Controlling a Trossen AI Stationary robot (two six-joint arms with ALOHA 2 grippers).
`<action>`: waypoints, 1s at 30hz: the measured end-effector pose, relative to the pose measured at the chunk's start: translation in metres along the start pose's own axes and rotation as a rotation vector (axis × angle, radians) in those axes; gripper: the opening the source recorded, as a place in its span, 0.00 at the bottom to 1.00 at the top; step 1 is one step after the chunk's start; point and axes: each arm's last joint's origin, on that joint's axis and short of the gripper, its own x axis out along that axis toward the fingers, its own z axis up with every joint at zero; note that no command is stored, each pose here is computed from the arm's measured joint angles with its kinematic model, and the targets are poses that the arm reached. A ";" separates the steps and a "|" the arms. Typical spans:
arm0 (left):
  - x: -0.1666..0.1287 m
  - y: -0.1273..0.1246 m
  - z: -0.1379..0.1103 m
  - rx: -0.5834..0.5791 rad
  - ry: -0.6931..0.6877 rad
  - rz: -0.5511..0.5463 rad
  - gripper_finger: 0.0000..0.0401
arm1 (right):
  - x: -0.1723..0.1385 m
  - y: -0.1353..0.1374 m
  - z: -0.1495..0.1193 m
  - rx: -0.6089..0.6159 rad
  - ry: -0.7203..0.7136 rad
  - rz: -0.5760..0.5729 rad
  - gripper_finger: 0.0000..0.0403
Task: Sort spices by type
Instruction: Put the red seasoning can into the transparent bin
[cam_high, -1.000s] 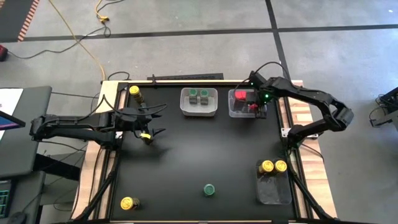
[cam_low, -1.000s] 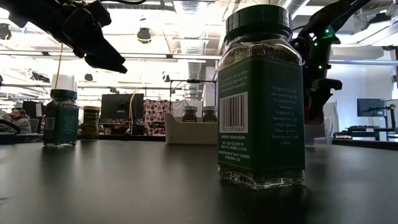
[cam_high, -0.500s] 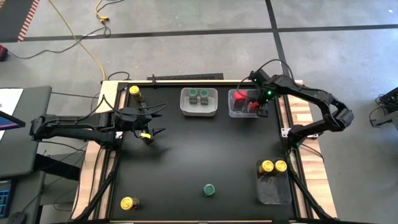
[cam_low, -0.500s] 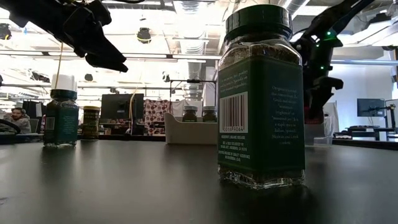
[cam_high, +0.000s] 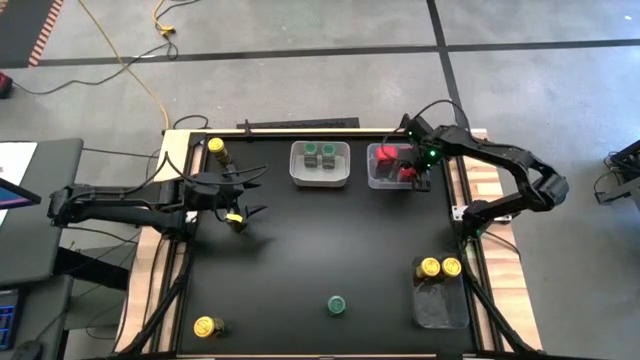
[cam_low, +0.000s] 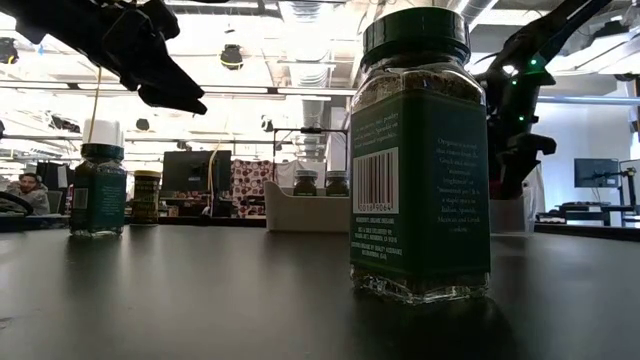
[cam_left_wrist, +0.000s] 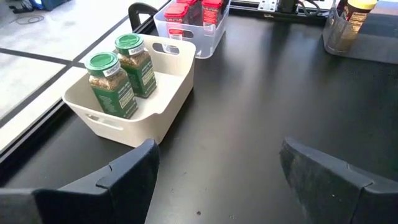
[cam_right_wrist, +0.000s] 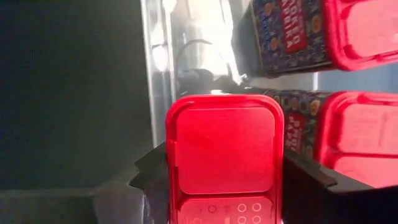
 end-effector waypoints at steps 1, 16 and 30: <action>0.000 0.000 0.000 0.000 0.000 0.000 0.80 | 0.000 0.000 0.000 0.000 -0.005 -0.005 0.60; 0.000 0.000 0.000 -0.003 0.000 0.000 0.80 | 0.000 -0.001 0.002 -0.006 -0.013 -0.012 0.61; 0.000 0.000 0.000 -0.004 0.001 0.000 0.80 | 0.000 -0.001 0.002 0.066 -0.020 -0.018 0.61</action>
